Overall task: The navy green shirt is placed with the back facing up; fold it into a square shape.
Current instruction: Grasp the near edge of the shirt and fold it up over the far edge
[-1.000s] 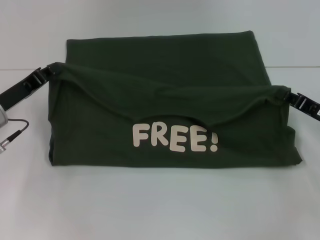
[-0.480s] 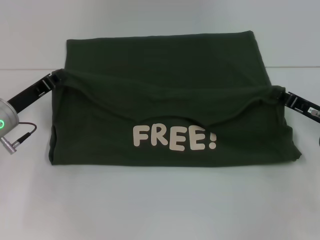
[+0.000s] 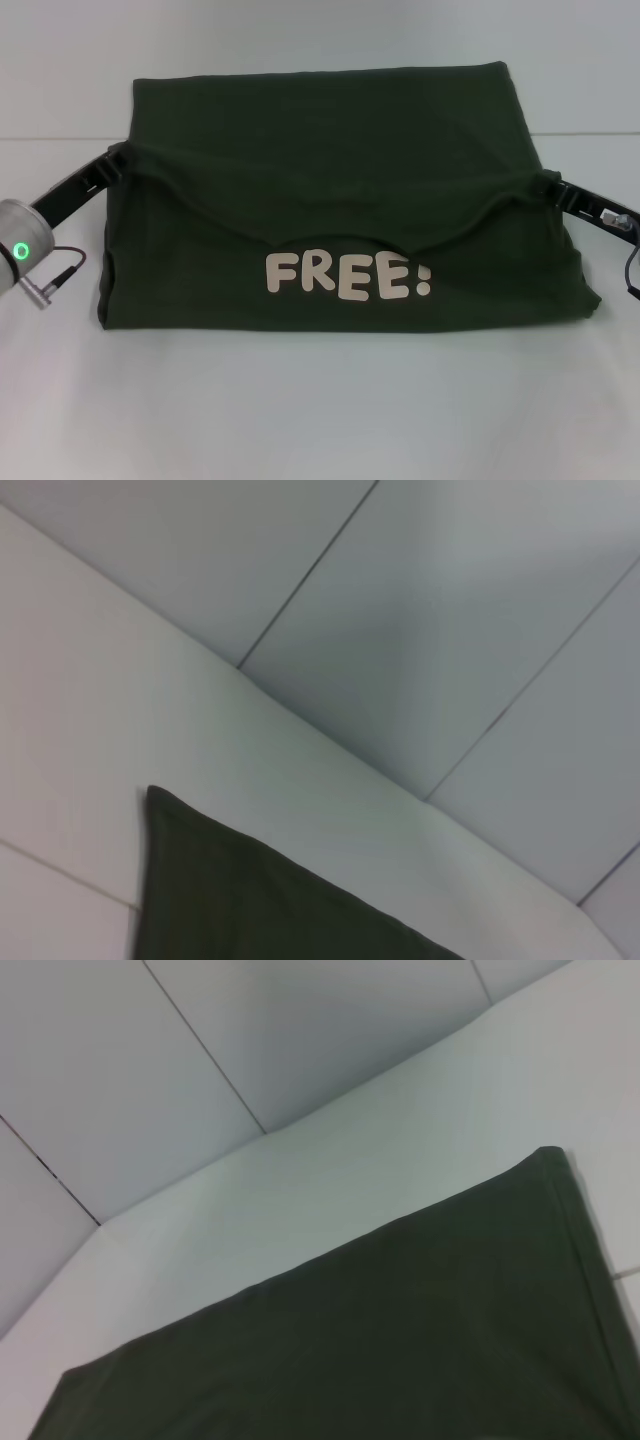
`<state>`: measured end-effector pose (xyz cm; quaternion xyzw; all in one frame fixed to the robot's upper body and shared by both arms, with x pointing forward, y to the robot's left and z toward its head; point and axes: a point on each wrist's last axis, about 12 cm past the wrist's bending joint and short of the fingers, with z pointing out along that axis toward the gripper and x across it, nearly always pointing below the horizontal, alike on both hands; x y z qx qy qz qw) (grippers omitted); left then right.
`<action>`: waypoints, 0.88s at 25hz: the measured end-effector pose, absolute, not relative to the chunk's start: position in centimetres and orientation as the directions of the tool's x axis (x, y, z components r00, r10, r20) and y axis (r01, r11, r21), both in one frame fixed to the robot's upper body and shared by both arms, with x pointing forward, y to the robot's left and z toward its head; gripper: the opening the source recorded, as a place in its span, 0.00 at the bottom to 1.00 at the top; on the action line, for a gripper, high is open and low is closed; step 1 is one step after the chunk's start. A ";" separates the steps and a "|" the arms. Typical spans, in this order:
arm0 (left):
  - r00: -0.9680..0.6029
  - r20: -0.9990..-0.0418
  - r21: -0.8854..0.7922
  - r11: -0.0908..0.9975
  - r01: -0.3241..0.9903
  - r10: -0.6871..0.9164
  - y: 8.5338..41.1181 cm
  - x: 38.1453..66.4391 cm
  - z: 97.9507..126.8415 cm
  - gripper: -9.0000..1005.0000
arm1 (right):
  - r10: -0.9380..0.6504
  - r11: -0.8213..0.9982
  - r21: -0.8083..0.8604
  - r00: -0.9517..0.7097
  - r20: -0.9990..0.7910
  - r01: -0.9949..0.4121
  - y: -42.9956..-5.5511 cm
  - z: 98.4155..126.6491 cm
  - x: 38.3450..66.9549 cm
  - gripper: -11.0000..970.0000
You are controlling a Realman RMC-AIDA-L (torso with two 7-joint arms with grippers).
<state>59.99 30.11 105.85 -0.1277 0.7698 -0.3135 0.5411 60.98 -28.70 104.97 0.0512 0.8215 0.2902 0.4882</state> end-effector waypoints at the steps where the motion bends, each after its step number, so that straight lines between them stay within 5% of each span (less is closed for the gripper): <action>1: -0.375 -0.758 -0.616 0.775 0.142 -0.534 30.0 60.0 105.8 0.06 | 0.362 0.830 0.521 -0.519 -0.774 -0.199 -28.7 105.0 61.0 0.20; 8: -0.356 -0.771 -0.602 0.787 0.139 -0.528 29.6 59.5 105.0 0.13 | 0.341 0.840 0.506 -0.534 -0.774 -0.197 -28.6 104.6 60.9 0.21; 12: -0.362 -0.761 -0.613 0.779 0.130 -0.539 30.3 58.9 104.7 0.26 | 0.384 0.816 0.543 -0.518 -0.765 -0.197 -29.3 104.5 60.1 0.37; 15: -0.398 -0.745 -0.640 0.741 0.204 -0.535 31.7 57.6 105.4 0.49 | 0.418 0.771 0.583 -0.486 -0.767 -0.257 -30.2 105.1 58.7 0.51; 22: -0.674 -0.638 -0.683 0.678 0.272 -0.372 35.7 54.4 108.4 0.72 | 0.332 0.646 0.589 -0.516 -0.790 -0.486 -31.5 106.2 54.7 0.80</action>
